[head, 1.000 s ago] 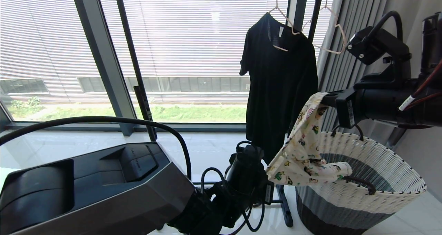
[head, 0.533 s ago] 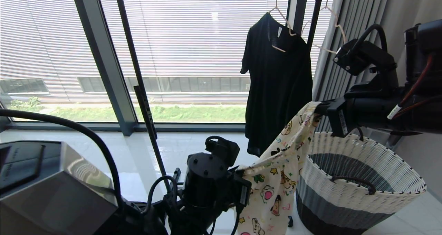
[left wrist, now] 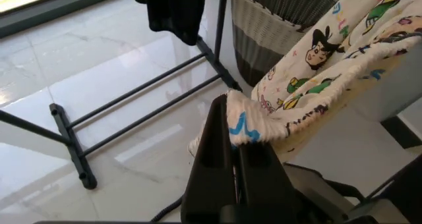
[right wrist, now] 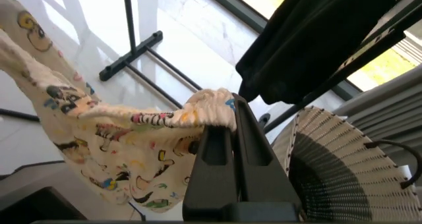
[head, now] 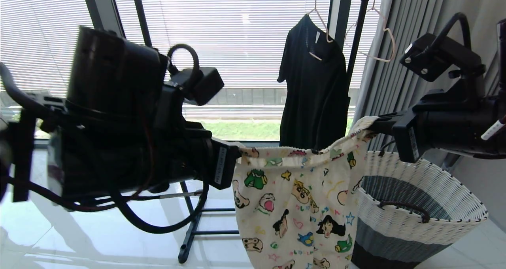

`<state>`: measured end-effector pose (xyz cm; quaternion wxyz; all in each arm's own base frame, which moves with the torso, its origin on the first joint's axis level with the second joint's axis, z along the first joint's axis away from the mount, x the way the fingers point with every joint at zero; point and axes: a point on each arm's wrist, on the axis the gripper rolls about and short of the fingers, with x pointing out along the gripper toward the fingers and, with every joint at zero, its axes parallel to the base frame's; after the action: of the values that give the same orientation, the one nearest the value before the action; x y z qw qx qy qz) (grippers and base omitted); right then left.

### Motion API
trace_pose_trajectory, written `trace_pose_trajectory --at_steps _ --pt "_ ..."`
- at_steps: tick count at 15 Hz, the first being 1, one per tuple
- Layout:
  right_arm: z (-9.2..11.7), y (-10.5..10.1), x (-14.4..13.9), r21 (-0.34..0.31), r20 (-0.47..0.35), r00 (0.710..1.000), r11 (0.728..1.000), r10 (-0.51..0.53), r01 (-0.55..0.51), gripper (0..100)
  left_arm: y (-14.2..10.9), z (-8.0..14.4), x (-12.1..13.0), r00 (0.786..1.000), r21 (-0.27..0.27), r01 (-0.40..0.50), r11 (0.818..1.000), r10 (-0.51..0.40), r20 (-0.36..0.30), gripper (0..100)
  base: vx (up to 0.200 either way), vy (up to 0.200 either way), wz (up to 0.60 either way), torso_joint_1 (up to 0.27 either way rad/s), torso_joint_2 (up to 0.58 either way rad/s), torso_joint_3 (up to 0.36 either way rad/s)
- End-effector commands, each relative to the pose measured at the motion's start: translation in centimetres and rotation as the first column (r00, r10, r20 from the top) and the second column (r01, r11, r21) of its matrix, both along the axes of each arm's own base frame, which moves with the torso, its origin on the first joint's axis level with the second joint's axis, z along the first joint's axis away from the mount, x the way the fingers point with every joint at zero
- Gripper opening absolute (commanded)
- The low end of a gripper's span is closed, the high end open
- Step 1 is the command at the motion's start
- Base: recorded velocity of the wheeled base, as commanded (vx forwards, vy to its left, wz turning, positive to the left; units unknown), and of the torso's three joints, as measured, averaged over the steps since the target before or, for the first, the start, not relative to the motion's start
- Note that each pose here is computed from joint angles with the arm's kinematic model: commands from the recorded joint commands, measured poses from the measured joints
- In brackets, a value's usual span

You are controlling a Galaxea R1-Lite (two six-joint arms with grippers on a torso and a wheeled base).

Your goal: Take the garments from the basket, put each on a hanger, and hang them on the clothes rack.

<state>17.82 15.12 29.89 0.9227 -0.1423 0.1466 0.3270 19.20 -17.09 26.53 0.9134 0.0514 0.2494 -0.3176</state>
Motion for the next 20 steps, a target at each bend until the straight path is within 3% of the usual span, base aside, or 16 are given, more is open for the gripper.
trace_pose_trajectory --at_steps 1,7,9,11,13,16,20 --pt "1.8 -1.0 -1.2 0.032 0.041 0.999 0.999 0.001 -0.002 0 3.2 7.1 -2.9 0.998 -0.079 0.018 0.997 -0.013 0.065 0 0.000 0.000 0.00 0.000 0.00 0.000" --pt "6.4 -1.7 -2.1 0.061 0.078 0.997 0.998 0.003 -0.007 0 4.0 8.6 -4.2 0.994 -0.096 0.034 0.995 -0.024 0.104 0 0.000 0.000 0.00 0.000 0.00 0.000" --pt "6.3 -2.0 -2.4 0.057 0.074 0.997 0.998 0.005 -0.009 0 4.2 7.6 -4.4 0.992 -0.039 0.052 0.998 -0.047 0.115 0 0.000 0.000 0.00 0.000 0.00 0.000" --pt "6.4 -2.1 -3.2 0.046 0.061 0.998 0.998 0.027 -0.030 0 4.4 6.6 -4.7 0.980 0.019 0.090 0.996 -0.092 0.177 0 0.000 0.000 0.00 0.000 0.00 0.000" --pt "6.5 -2.5 -3.8 0.045 0.058 0.998 0.998 0.034 -0.037 0 4.2 6.6 -4.4 0.970 0.015 0.097 0.995 -0.098 0.224 0 0.000 0.000 0.00 0.000 0.00 0.000" --pt "6.6 -4.0 -7.2 0.019 0.017 0.993 0.993 0.113 -0.113 0 2.1 7.3 -2.3 0.950 -0.029 0.109 0.994 -0.096 0.296 0 0.000 0.000 0.00 0.000 0.00 0.000" --pt "6.2 -3.1 -9.8 -0.016 -0.024 0.959 0.959 0.282 -0.283 0 -0.3 9.0 -0.3 0.936 -0.058 0.132 0.990 -0.105 0.335 0 0.000 0.000 0.00 0.000 0.00 0.000"
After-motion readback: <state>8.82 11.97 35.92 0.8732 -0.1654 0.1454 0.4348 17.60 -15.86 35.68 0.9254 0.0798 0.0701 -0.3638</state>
